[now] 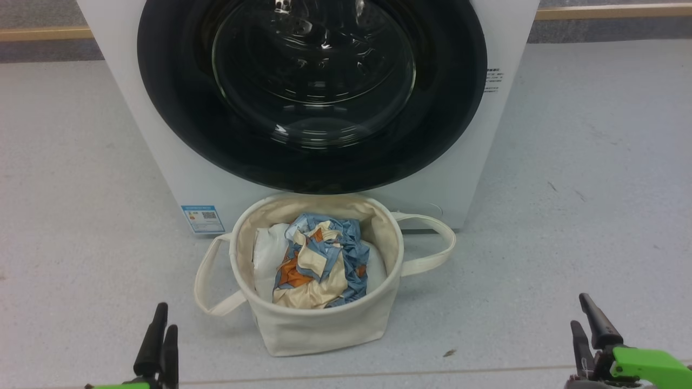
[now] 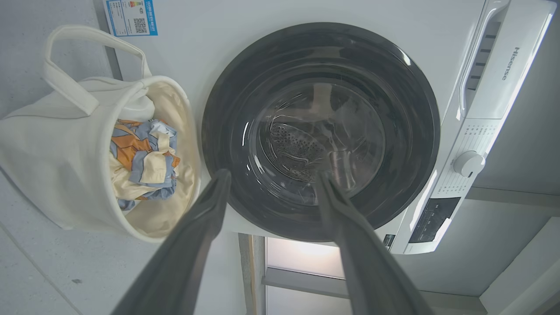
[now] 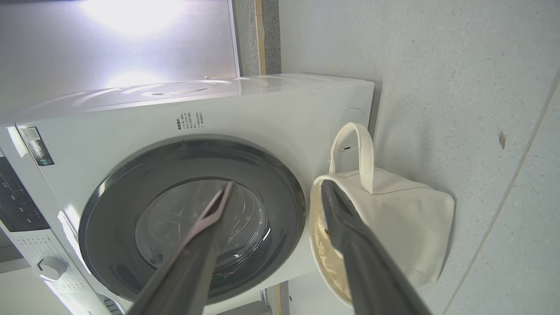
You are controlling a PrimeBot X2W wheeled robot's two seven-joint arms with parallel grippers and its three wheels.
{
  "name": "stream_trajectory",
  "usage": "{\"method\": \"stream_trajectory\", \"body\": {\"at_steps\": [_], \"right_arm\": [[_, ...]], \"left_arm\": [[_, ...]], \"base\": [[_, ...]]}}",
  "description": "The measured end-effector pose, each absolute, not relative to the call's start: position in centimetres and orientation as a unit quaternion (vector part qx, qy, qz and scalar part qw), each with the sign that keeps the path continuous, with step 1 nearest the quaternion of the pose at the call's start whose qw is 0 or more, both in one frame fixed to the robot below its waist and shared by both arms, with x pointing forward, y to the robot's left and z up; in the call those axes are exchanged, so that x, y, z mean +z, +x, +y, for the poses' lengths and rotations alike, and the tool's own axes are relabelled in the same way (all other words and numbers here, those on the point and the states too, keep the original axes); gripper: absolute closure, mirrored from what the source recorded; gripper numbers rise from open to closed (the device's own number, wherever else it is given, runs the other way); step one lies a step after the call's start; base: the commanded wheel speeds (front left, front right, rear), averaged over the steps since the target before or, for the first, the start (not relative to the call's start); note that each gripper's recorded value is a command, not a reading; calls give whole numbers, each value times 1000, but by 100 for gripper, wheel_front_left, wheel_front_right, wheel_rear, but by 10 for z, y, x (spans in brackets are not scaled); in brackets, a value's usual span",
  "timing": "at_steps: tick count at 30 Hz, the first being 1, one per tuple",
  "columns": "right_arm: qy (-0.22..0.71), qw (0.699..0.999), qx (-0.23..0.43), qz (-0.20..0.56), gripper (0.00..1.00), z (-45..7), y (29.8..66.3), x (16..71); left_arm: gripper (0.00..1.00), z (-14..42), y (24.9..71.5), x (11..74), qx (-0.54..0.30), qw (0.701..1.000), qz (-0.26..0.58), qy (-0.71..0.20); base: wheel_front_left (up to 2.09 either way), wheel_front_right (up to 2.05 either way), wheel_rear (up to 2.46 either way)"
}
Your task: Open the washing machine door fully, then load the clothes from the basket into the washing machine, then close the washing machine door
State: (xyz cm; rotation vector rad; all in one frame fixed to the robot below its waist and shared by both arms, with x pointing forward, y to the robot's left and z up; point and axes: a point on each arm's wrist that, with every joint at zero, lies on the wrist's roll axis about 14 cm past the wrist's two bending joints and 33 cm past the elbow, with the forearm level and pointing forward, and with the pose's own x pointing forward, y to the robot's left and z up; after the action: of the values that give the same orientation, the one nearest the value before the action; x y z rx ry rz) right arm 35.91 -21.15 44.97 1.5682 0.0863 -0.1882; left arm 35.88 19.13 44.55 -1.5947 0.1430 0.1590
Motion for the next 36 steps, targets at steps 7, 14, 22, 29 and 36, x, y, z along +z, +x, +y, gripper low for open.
{"method": "stream_trajectory", "body": {"at_steps": [7,14,22,29,36], "right_arm": [[693,716,-80,22,0,-215,364,460],[676,734,-67,3,0,-216,371,476],[649,759,-52,-14,0,-215,380,491],[607,793,-27,-30,0,-207,388,511],[554,831,2,-46,0,-197,398,532]], "left_arm": [[0,194,360,445,78,695,59,-712],[0,198,364,449,80,711,49,-697],[0,205,367,459,79,739,31,-669],[0,212,373,473,75,749,5,-659],[0,218,378,491,65,781,-20,-621]], "base": [[0,0,0],[0,0,0],[0,0,0],[0,0,0],[0,0,0]]}}
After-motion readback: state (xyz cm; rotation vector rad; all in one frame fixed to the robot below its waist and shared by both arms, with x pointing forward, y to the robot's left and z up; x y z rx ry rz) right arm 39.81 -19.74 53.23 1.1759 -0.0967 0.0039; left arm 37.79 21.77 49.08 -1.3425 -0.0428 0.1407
